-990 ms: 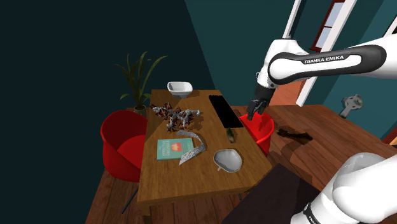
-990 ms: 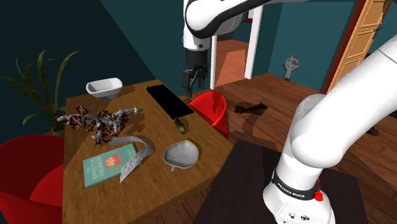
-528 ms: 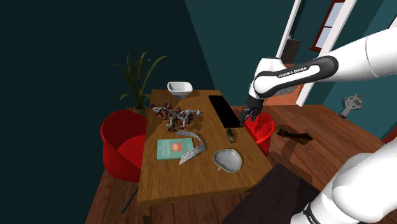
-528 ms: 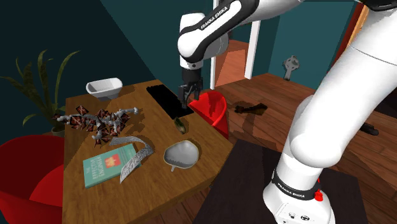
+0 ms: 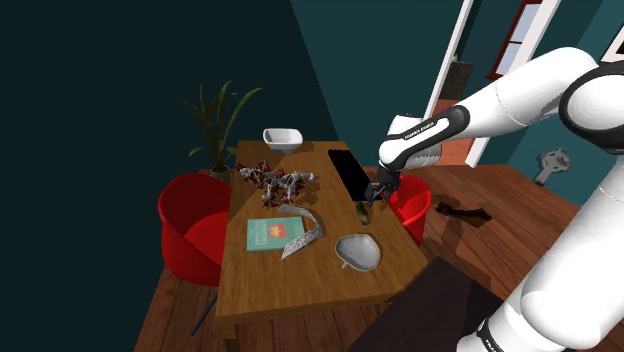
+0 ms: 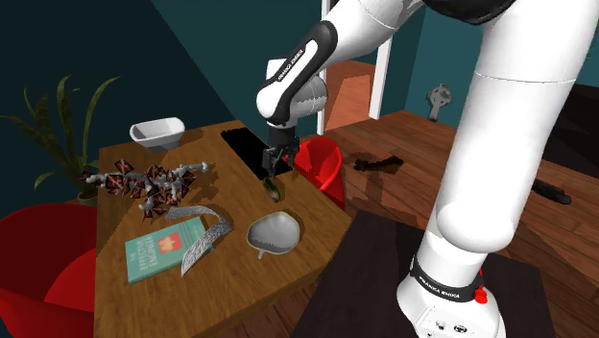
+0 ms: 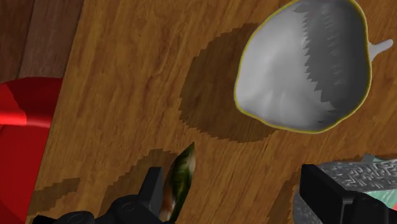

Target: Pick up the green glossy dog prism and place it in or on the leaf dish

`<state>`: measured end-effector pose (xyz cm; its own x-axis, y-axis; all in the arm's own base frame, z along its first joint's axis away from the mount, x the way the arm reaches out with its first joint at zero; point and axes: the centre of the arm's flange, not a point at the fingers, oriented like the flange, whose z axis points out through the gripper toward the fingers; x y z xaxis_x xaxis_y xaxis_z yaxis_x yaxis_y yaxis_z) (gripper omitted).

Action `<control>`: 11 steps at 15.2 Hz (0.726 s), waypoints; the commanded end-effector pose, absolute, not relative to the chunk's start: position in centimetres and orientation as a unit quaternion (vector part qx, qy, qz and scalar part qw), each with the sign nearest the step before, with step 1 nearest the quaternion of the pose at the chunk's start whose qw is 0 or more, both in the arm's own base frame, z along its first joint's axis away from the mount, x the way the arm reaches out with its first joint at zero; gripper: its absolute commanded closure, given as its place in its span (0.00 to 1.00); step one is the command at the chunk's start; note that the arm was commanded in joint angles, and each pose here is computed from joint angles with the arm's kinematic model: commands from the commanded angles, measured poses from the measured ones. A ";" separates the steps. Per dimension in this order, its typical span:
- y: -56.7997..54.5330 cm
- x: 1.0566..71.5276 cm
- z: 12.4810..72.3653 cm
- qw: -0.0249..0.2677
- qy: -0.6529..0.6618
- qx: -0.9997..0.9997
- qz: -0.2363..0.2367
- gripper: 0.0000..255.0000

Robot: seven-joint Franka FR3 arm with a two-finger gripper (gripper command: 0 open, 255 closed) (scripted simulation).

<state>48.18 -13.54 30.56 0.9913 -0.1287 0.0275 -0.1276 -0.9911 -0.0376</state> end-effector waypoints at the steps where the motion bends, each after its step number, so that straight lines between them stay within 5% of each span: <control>1: -14.6 49.6 28.0 0.017 0.073 -0.997 -0.015 0.00; 11: -17.4 52.8 19.6 0.018 0.099 -0.995 -0.016 0.00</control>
<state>52.71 -17.39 20.38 0.9800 -0.1970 0.0269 -0.1959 -0.9799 -0.0388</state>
